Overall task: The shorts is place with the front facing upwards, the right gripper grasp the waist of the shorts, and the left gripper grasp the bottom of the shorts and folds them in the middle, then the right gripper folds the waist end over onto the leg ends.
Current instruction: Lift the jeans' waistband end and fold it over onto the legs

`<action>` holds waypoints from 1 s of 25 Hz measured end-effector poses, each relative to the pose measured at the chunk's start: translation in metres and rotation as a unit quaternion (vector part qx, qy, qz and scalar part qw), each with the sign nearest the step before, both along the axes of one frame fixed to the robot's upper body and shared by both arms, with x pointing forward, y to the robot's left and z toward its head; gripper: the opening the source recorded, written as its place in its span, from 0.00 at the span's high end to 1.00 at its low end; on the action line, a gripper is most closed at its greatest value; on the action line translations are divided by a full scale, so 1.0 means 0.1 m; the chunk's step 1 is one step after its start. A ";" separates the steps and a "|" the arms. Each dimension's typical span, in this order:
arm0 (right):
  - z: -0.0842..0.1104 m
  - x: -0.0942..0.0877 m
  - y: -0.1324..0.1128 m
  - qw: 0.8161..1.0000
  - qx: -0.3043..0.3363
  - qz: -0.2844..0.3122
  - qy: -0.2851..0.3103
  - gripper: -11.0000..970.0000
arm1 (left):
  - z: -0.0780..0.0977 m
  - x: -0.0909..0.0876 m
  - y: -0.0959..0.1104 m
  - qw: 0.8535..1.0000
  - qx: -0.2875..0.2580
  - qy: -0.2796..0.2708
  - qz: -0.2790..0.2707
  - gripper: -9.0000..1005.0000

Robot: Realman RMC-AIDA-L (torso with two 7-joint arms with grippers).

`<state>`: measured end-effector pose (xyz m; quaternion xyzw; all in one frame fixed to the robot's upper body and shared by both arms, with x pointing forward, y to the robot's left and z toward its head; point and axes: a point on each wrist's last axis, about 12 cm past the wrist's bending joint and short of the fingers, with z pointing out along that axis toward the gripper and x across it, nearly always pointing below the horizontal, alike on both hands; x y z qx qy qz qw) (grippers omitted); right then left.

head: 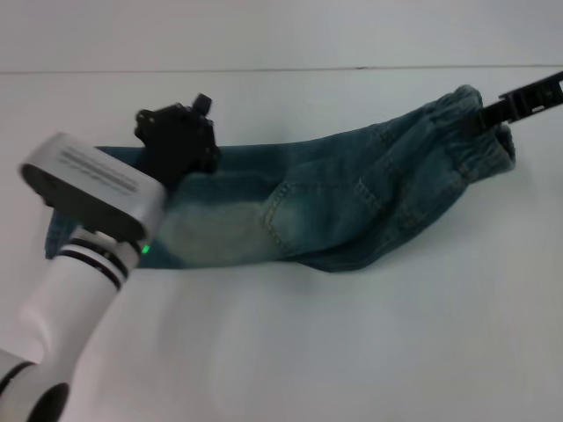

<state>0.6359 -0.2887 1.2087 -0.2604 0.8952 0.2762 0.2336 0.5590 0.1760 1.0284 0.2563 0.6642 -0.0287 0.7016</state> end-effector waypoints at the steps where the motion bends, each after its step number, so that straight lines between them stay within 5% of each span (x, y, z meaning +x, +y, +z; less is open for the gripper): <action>1: 0.05 0.01 0.04 1.000 0.006 0.005 -0.005 0.90 | -0.01 -0.01 -0.04 1.000 0.012 0.000 0.000 0.91; 5: 0.21 0.04 0.18 0.999 0.029 0.030 -0.021 0.90 | -0.06 -0.07 -0.24 0.997 0.071 0.004 -0.016 0.99; 13: 0.51 0.12 0.40 0.994 0.066 0.070 -0.048 0.90 | -0.16 -0.03 -0.41 0.990 0.122 0.062 -0.045 0.99; 25: 0.74 0.19 0.62 0.989 0.079 0.104 -0.072 0.90 | -0.19 -0.15 -0.66 0.983 0.129 0.081 -0.101 0.99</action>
